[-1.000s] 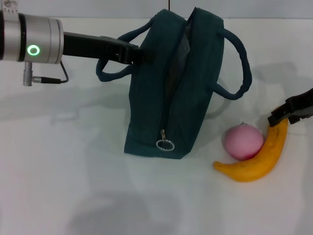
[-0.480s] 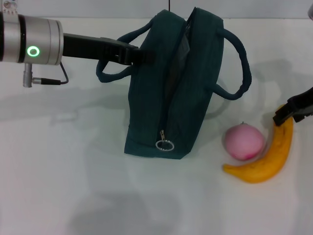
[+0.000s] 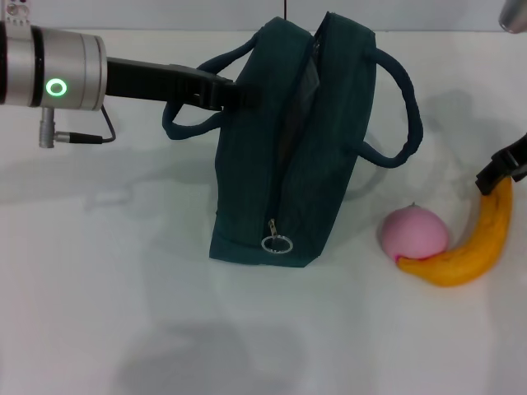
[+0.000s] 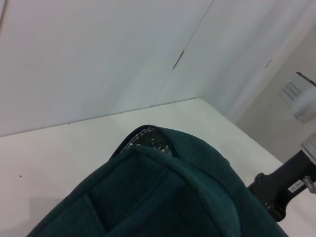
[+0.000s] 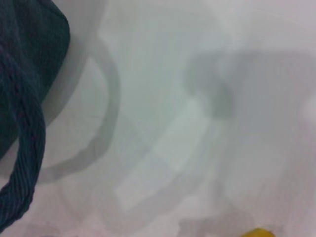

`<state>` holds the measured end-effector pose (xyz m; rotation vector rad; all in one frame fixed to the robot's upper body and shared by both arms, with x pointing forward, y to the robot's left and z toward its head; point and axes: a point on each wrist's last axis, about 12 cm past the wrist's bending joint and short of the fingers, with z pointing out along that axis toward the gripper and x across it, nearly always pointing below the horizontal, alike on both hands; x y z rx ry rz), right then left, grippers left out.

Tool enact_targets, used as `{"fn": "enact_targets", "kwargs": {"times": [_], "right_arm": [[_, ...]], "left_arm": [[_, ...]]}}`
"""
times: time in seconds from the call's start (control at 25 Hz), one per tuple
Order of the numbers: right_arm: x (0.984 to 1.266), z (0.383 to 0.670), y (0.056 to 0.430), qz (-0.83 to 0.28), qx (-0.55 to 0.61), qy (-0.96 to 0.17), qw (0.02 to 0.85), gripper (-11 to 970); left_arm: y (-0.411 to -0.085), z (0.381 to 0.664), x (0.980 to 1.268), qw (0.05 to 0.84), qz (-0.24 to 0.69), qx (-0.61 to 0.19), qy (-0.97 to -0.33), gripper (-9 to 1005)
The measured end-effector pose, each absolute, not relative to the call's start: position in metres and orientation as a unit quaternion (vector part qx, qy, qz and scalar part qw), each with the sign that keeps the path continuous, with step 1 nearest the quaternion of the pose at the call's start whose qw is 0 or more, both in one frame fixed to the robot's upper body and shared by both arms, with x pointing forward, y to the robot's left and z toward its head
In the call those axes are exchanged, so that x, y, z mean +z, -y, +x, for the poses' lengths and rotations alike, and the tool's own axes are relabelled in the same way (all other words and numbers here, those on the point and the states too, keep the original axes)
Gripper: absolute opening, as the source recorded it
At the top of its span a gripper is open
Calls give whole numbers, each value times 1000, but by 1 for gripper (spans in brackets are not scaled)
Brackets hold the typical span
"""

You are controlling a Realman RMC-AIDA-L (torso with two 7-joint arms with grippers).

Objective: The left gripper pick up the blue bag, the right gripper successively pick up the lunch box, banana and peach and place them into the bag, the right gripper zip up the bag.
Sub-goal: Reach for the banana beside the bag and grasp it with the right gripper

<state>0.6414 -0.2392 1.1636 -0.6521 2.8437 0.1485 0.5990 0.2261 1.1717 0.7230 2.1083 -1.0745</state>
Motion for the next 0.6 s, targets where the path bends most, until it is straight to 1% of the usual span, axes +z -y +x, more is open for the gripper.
{"fn": "enact_targets", "kwargs": {"times": [0.24, 0.4, 0.6], "right_arm": [[1164, 642, 236, -223, 60, -967, 110, 547], [1163, 638, 233, -219, 95, -966, 102, 550], [1162, 637, 234, -217, 99, -966, 99, 562]], "left_arm": [[-227, 598, 1171, 327, 275, -411, -805, 55], [-229, 598, 1171, 329, 273, -409, -806, 54], [-229, 598, 1171, 329, 273, -408, -806, 54]]}}
